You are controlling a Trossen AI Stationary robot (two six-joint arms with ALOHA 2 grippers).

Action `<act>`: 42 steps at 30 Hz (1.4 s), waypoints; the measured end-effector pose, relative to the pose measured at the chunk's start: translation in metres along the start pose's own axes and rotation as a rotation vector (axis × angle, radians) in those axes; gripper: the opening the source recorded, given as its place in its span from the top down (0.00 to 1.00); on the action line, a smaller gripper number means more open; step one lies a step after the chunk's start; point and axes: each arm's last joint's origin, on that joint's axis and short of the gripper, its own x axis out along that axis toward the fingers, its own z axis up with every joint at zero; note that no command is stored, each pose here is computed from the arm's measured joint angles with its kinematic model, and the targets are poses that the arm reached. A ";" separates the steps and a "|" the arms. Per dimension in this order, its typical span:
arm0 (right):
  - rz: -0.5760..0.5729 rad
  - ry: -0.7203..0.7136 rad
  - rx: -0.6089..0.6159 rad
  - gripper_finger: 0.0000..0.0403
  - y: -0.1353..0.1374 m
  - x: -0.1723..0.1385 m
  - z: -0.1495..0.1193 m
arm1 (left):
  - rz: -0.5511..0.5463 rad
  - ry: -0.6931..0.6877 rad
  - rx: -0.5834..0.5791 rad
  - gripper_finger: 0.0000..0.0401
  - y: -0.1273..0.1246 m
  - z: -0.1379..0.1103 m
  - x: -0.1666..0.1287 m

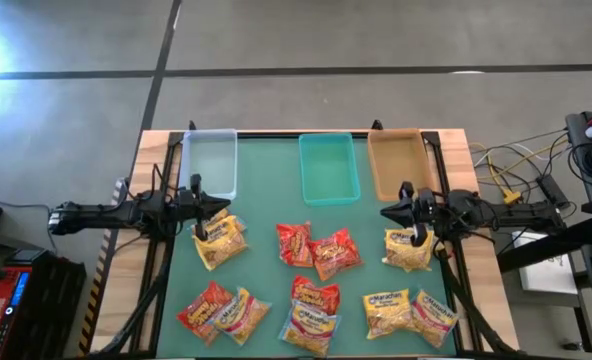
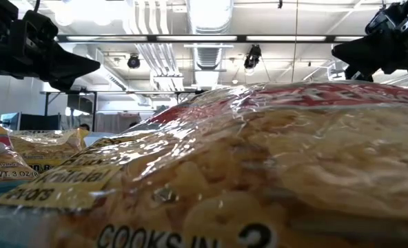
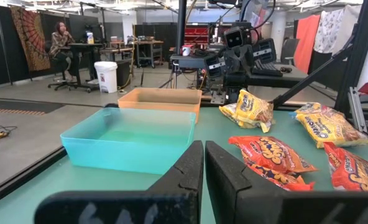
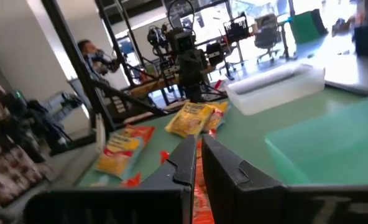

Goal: Sort Maruchan noodles
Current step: Put the orange noodle pack into the orange bin

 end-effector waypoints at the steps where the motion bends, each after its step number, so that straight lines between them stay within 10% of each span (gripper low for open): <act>1: 0.000 0.000 0.028 0.96 0.000 0.000 0.000 | 0.000 -0.001 0.000 1.00 0.000 0.000 0.000; 42: 0.016 -0.217 0.179 0.96 0.005 0.003 0.020 | -0.008 -0.228 -0.092 1.00 0.000 0.022 -0.003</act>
